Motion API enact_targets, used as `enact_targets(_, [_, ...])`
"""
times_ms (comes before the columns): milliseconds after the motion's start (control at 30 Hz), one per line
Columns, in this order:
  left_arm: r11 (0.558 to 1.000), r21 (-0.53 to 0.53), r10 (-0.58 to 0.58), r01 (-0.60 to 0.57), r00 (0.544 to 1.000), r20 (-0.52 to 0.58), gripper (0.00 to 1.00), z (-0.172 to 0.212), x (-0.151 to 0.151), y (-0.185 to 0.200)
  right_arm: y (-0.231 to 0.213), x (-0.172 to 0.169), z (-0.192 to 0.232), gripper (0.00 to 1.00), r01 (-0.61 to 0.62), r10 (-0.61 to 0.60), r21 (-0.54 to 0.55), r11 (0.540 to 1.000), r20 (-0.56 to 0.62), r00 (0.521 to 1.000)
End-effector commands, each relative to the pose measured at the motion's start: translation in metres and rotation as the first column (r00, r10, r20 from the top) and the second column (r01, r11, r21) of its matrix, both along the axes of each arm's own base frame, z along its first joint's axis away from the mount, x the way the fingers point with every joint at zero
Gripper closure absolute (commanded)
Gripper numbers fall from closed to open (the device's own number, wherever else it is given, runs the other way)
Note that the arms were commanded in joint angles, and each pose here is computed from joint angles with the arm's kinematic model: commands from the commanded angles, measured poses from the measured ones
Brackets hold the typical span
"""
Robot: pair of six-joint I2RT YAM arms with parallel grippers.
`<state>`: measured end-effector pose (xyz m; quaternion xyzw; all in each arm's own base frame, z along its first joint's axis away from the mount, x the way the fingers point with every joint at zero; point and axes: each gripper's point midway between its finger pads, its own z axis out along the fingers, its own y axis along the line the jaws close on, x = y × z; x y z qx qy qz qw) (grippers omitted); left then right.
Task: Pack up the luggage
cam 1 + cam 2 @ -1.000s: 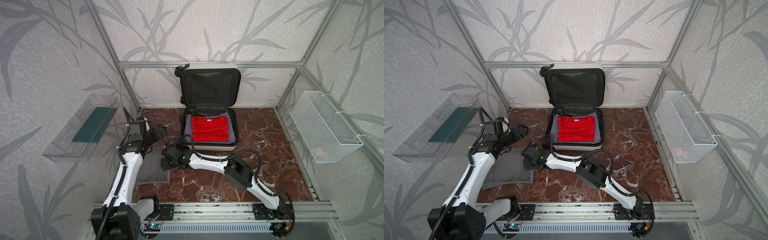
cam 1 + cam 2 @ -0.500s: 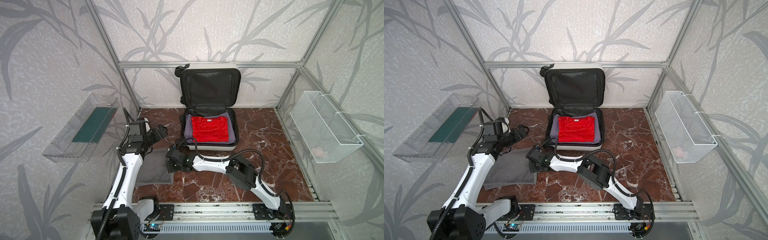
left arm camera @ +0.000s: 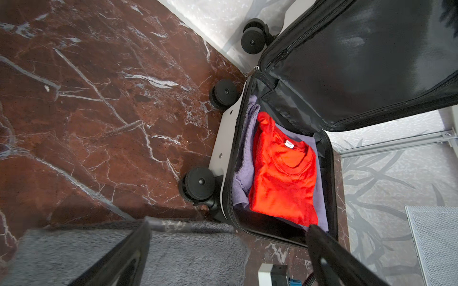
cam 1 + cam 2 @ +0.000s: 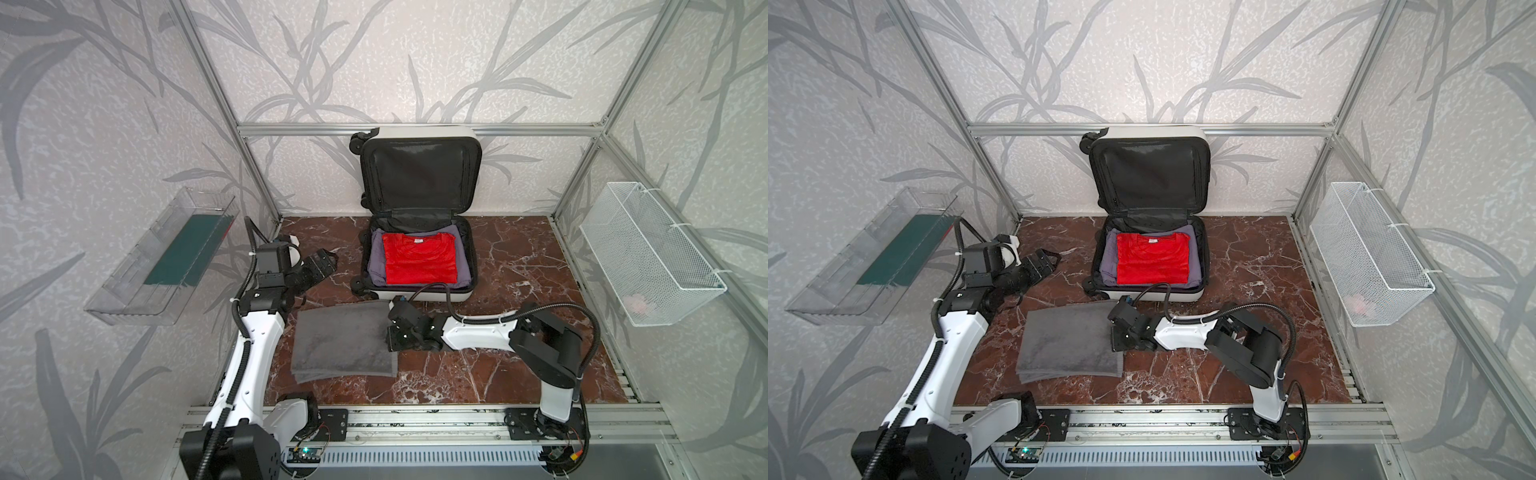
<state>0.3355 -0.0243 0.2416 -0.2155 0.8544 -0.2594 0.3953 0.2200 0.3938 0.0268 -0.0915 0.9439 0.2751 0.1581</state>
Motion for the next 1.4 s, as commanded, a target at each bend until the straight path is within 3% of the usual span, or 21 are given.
enact_targets(0, [0.999, -0.039, -0.035, 0.034, 0.999, -0.015, 0.01, -0.004, -0.010, -0.010, -0.071, -0.016, -0.040, 1.00, 0.045, -0.063, -0.172, 0.984, -0.098, 0.993])
enact_targets(367, [0.992, -0.044, -0.127, 0.122, 0.983, -0.134, 0.01, -0.053, -0.046, -0.049, -0.186, -0.030, -0.034, 1.00, 0.095, -0.136, -0.290, 0.952, -0.128, 0.982])
enact_targets(567, [0.985, -0.055, -0.170, 0.161, 0.961, -0.219, 0.02, -0.098, -0.068, -0.078, -0.225, -0.037, -0.031, 1.00, 0.161, -0.206, -0.280, 0.946, -0.138, 0.969])
enact_targets(767, [0.981, -0.061, -0.194, 0.184, 0.939, -0.283, 0.05, -0.138, -0.084, -0.092, -0.238, -0.040, -0.028, 1.00, 0.173, -0.217, -0.268, 0.948, -0.146, 0.965])
enact_targets(1100, [0.965, -0.042, -0.257, 0.259, 0.900, -0.352, 0.14, -0.172, -0.087, -0.114, -0.238, -0.041, -0.031, 1.00, 0.167, -0.212, -0.262, 0.951, -0.153, 0.965])
enact_targets(1367, [0.951, -0.065, -0.303, 0.301, 0.876, -0.374, 0.29, -0.188, -0.081, -0.132, -0.236, -0.038, -0.028, 1.00, 0.165, -0.208, -0.253, 0.953, -0.153, 0.966])
